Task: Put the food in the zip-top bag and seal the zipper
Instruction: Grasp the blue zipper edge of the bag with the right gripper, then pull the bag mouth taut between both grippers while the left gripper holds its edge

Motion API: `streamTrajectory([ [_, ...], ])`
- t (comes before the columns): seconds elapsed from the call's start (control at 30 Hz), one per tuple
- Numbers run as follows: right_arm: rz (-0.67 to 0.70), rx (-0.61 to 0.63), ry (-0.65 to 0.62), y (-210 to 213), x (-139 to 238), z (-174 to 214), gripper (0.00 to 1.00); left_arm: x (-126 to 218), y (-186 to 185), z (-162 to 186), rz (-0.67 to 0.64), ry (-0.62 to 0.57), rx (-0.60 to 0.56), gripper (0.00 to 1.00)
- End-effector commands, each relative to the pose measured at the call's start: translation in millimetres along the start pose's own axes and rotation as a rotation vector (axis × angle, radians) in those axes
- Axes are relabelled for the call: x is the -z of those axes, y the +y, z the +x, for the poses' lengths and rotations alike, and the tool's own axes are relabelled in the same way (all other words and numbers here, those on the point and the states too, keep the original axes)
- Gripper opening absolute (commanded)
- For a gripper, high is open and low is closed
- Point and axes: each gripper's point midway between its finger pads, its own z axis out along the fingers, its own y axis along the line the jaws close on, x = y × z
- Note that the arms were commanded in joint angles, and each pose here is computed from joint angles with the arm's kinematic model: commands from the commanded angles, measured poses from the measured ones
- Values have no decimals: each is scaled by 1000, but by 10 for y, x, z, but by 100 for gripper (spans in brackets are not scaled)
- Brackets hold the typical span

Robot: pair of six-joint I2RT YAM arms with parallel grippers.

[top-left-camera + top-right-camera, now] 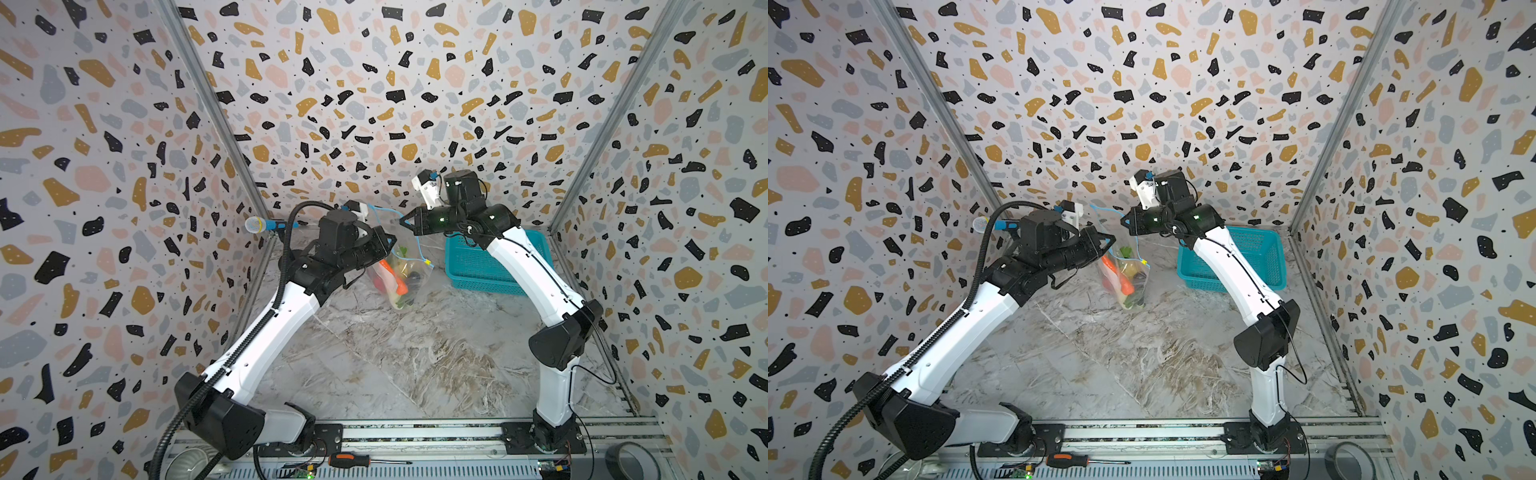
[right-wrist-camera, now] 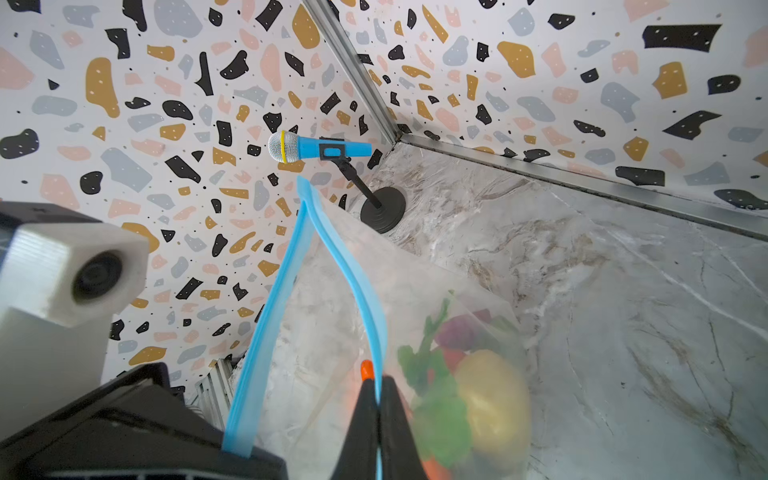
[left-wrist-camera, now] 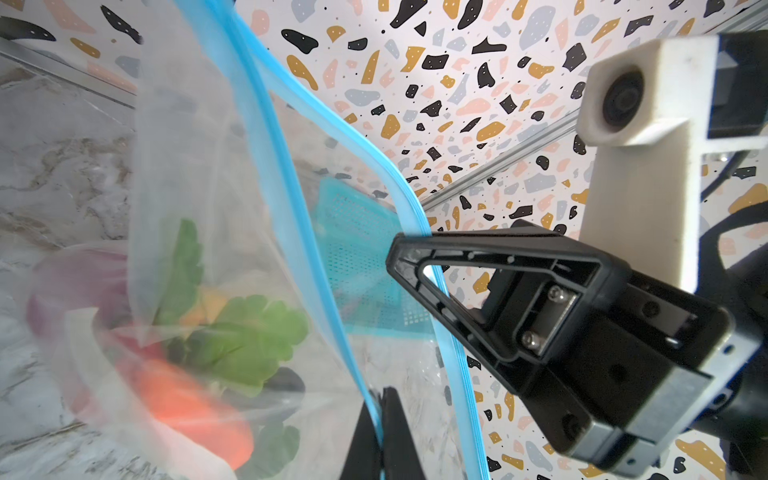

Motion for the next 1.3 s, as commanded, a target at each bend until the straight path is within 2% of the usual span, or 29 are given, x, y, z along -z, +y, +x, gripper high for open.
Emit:
streamTrajectory([
  [0.0, -63, 58, -52, 276, 154, -174, 1, 87, -55, 5, 9, -27, 10, 0],
  [0.57, -75, 50, -65, 398, 271, -240, 1, 278, -208, -39, -2, -58, 42, 0],
  [0.73, -67, 18, -25, 227, 96, -40, 1, 141, 10, 134, -32, -21, 53, 0],
  [0.97, -63, -4, -13, 110, -8, 34, 1, 81, 235, 217, -59, -14, 67, 0],
  [1.1, -74, 14, -37, 232, 56, -109, 1, 116, 79, 160, -14, -15, 72, 0],
  [1.27, -89, 25, -58, 342, 109, -219, 1, 224, 6, 63, -21, -43, 59, 0],
])
